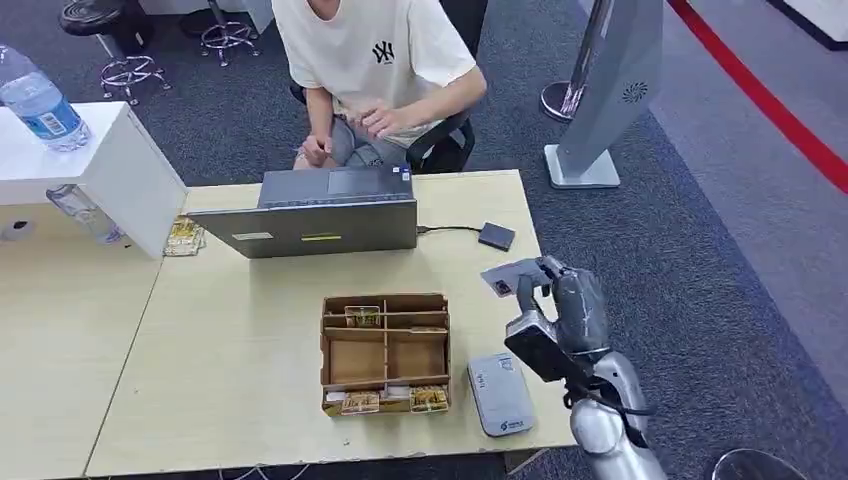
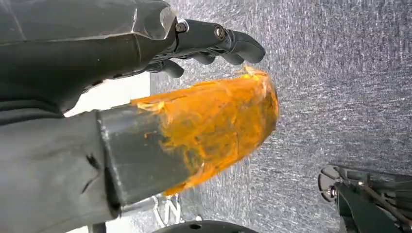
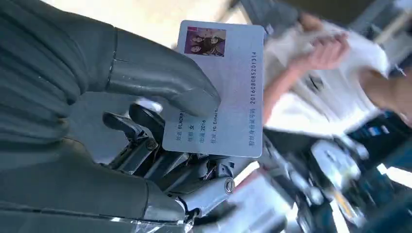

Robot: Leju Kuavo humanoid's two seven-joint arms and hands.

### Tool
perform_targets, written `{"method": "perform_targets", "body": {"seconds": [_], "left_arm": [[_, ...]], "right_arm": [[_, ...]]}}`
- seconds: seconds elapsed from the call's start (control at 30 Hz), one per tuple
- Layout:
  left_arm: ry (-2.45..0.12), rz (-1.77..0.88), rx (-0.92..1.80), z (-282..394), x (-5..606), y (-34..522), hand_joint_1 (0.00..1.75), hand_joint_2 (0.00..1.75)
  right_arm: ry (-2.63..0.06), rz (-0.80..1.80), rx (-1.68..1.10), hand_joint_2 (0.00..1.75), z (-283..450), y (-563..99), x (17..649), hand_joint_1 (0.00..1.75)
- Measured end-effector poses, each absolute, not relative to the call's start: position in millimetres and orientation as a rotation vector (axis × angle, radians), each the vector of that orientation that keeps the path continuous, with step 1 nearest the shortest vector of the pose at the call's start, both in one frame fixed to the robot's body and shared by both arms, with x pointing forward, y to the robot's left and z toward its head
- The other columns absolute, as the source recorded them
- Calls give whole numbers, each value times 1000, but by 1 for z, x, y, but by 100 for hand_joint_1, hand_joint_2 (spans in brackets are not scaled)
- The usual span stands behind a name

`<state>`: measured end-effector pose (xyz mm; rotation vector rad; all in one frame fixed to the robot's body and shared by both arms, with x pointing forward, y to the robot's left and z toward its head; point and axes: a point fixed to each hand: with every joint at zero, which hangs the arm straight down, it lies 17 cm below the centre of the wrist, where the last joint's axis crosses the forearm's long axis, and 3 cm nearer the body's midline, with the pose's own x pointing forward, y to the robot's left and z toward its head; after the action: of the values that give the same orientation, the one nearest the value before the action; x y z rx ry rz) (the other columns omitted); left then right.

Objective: Pass the card to the sensor for recognition and then transmit it.

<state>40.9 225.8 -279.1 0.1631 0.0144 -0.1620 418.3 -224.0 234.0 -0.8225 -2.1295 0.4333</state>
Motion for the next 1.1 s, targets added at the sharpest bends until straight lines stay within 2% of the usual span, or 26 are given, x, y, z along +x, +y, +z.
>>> {"method": "perform_targets", "body": {"seconds": [0.23,0.4,0.63,0.73,0.77,0.8,1.1], "left_arm": [[5,-231,157,-279,44,225,0,0],[-3,-277,152,-279,48,225,0,0],[-11,-333,154,-279,51,228,0,0],[-11,-346,152,-279,51,228,0,0],[-11,-347,153,-279,51,229,0,0],[-12,-350,154,-279,51,229,0,0],[-4,-359,160,-279,50,233,0,0]], "right_arm": [[-2297,504,-1075,175,293,-177,411,175],[-2359,689,-1222,175,315,-131,422,175],[-2331,875,-1438,175,332,-95,444,175],[-2291,854,-1491,175,342,-93,454,175],[-2279,838,-1497,175,344,-94,457,134],[-2267,827,-1503,175,345,-95,459,0],[-2191,850,-1540,175,329,-97,465,0]]}}
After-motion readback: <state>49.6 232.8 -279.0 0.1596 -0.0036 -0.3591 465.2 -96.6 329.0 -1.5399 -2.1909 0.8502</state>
